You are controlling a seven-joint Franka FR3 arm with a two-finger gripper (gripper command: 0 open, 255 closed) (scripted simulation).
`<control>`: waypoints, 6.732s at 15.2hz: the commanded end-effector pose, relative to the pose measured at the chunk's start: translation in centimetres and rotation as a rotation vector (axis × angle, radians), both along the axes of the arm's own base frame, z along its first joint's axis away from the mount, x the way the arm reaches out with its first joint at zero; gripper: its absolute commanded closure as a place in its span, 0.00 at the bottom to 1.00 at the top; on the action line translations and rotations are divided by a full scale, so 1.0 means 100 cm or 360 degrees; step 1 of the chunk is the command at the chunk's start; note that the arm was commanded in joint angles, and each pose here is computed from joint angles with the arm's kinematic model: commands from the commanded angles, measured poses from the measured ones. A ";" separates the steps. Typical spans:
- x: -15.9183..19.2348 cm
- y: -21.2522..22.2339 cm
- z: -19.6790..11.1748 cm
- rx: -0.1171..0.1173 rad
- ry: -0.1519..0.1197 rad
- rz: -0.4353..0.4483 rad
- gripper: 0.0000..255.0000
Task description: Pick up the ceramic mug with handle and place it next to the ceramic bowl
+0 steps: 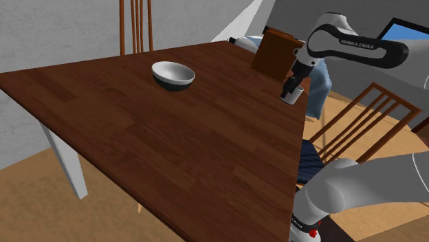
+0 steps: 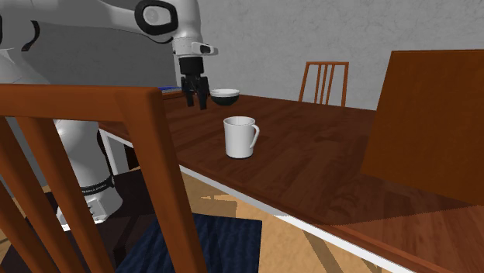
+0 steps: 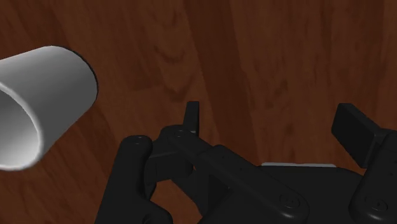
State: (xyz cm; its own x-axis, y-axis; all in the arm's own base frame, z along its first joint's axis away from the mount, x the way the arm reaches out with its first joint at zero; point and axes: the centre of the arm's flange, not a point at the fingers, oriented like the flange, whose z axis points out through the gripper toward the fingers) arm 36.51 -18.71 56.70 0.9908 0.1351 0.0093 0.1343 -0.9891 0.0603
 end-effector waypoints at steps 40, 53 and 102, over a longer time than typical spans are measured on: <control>0.047 -0.163 -0.015 -0.0019 0.0021 0.0042 1.00; 0.047 -0.163 0.054 -0.0019 0.0021 0.0042 1.00; 0.228 0.194 0.139 -0.0019 0.0021 0.0042 1.00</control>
